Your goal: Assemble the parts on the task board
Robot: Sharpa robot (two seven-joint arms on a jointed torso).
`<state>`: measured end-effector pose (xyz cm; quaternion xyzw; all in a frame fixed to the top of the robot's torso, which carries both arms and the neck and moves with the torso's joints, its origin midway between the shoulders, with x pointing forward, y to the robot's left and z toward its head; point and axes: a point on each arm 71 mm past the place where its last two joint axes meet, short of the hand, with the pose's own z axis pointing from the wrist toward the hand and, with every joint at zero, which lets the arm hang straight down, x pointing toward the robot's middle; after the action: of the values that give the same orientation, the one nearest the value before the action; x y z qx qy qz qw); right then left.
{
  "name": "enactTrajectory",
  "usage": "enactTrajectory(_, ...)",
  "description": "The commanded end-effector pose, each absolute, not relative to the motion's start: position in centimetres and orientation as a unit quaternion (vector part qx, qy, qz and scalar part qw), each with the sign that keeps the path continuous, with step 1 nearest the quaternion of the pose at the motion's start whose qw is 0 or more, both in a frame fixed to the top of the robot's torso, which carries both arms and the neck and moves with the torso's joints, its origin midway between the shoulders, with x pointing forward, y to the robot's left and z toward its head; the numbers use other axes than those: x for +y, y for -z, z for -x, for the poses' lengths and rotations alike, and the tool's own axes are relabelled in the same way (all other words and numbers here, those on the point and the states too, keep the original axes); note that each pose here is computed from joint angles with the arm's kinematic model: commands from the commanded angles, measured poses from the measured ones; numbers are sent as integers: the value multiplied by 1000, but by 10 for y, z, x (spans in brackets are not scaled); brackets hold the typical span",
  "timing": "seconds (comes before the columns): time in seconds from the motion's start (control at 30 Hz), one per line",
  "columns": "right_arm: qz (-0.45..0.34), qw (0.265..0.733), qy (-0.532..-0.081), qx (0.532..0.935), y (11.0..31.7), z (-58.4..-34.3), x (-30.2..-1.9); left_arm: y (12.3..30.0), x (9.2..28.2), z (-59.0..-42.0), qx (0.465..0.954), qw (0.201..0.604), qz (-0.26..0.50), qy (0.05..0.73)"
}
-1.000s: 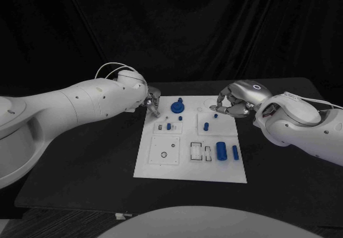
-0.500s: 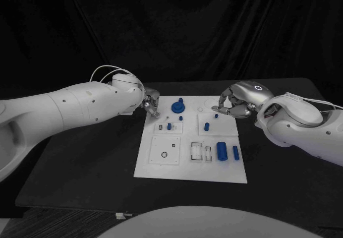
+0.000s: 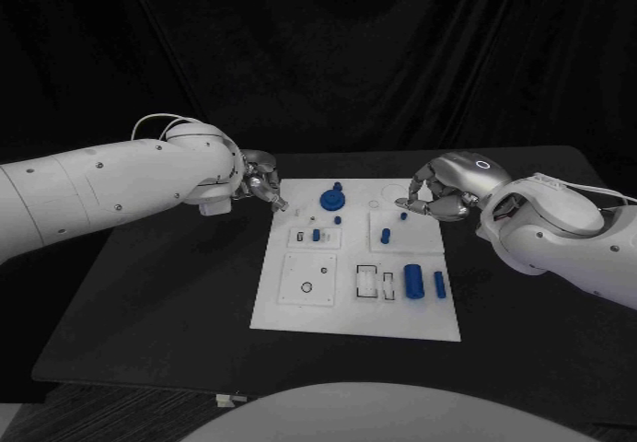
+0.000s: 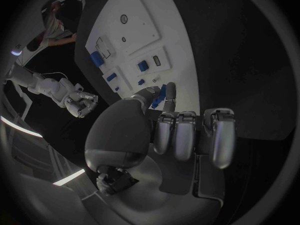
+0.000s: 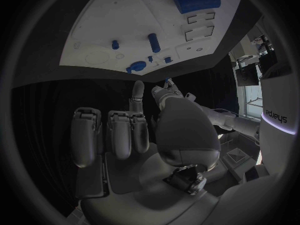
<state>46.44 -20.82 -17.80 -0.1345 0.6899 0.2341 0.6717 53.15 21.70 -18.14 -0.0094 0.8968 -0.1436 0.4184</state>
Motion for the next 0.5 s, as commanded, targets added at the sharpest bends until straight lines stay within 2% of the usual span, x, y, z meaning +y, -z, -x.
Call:
enactTrajectory(0.03, 123, 665, -228, 701, 180, -465, -209, 187, 220, -521, 926, 353, 56, 123)
enactTrajectory(0.27, 108, 654, -231, 712, 183, -466, -209, 191, 222, -513, 941, 299, 101, 123)
enactTrajectory(0.37, 105, 651, -232, 715, 184, -466, -208, 191, 220, -514, 942, 293, 110, 120)
enactTrajectory(0.5, 104, 649, -234, 716, 185, -466, -208, 191, 215, -517, 937, 303, 125, 123)
